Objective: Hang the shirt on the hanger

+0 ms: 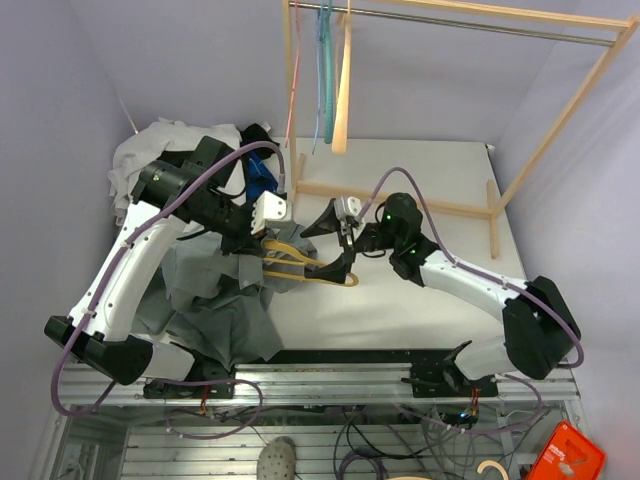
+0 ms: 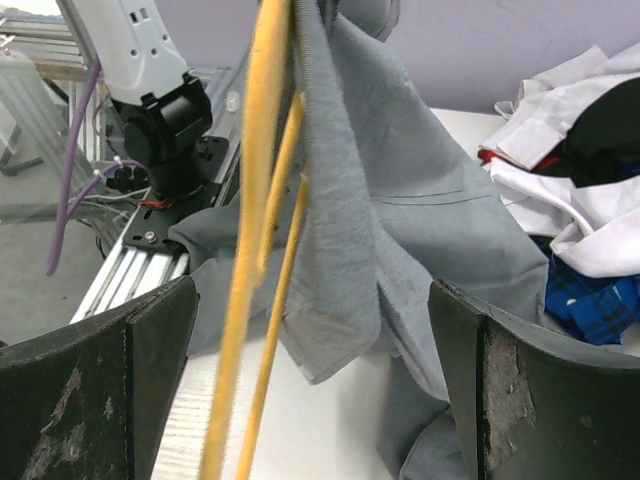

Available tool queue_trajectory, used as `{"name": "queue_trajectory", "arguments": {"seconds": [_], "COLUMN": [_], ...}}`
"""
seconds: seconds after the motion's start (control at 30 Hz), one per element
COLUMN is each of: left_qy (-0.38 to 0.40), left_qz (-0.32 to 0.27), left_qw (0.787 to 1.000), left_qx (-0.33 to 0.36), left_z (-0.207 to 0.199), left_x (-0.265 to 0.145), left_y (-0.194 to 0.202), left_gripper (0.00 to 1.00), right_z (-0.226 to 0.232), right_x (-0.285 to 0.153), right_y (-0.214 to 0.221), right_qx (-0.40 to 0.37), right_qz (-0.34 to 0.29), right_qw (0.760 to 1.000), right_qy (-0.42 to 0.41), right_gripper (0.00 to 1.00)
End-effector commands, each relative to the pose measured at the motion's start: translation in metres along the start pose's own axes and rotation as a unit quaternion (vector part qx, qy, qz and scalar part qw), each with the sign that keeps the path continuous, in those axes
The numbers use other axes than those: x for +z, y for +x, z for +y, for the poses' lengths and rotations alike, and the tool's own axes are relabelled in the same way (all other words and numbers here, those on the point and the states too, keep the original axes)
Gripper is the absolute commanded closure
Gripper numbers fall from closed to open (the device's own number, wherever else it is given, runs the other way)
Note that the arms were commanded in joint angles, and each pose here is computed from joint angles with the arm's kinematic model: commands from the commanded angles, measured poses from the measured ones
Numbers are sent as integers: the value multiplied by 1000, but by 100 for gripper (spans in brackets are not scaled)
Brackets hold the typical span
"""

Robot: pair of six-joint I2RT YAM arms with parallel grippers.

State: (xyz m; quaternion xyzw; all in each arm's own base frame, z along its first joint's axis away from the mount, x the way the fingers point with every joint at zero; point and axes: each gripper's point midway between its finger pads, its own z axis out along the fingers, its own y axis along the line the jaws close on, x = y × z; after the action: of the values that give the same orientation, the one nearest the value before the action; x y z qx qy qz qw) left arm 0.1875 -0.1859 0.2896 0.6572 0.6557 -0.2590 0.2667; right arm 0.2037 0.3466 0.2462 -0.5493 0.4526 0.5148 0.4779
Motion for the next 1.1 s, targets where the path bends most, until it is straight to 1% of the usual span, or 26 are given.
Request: {"name": "queue_trajectory", "arguments": {"seconds": [0.0,0.2,0.27,0.33,0.4,0.47,0.5,0.57,0.7,0.73,0.77,0.8,0.83,0.87,0.9,0.97,1.07], "left_qy": [-3,-2,-1,-1,0,1,0,1,1,2,2,1,-2,-6,-12,-38,-87], "left_qz": [-14,-17,-18,-18,-18,-18,-18,-17,-17,-17,-16,-15,-13,-12,-16,-42,-84], "left_qw": [1000,1000,1000,1000,999,999,999,999,999,999,999,1000,1000,1000,1000,998,993], "left_qx": [18,24,25,25,28,29,29,30,31,29,27,23,17,10,-2,-11,-1], "left_z": [-5,-4,-4,-3,-4,-4,-4,-3,-3,-3,-2,-2,0,2,3,7,12], "left_x": [-5,-5,-5,-4,-4,-4,-4,-3,-3,-2,-2,-2,-2,-3,-7,-23,-54], "left_y": [-11,-14,-16,-16,-17,-17,-17,-16,-16,-17,-17,-17,-17,-18,-24,-48,-82], "left_gripper": [93,93,93,93,93,93,93,93,93,93,89,77,57,13,0,2,2], "right_z": [-9,-9,-10,-11,-10,-10,-11,-10,-11,-15,-18,-22,-26,-29,-33,-38,-42], "right_x": [14,32,37,40,43,44,44,43,42,42,41,40,39,38,37,34,30], "right_y": [-20,-12,-9,-5,-1,2,3,5,3,0,-1,-2,-1,1,3,10,17], "right_qx": [-36,-31,-28,-19,-6,3,3,0,-7,-9,-9,-9,-6,-3,-1,3,7], "right_qz": [-25,-14,-11,-7,-2,3,4,8,10,8,7,7,10,13,19,31,42], "right_qw": [999,999,998,999,999,999,999,999,1000,1000,1000,1000,999,999,998,996,994], "right_qy": [-14,-42,-47,-49,-53,-51,-48,-41,-23,-5,7,22,37,50,62,82,100], "right_gripper": [0,0,8,21,44,71,82,100,100,100,100,100,100,100,100,100,100]}}
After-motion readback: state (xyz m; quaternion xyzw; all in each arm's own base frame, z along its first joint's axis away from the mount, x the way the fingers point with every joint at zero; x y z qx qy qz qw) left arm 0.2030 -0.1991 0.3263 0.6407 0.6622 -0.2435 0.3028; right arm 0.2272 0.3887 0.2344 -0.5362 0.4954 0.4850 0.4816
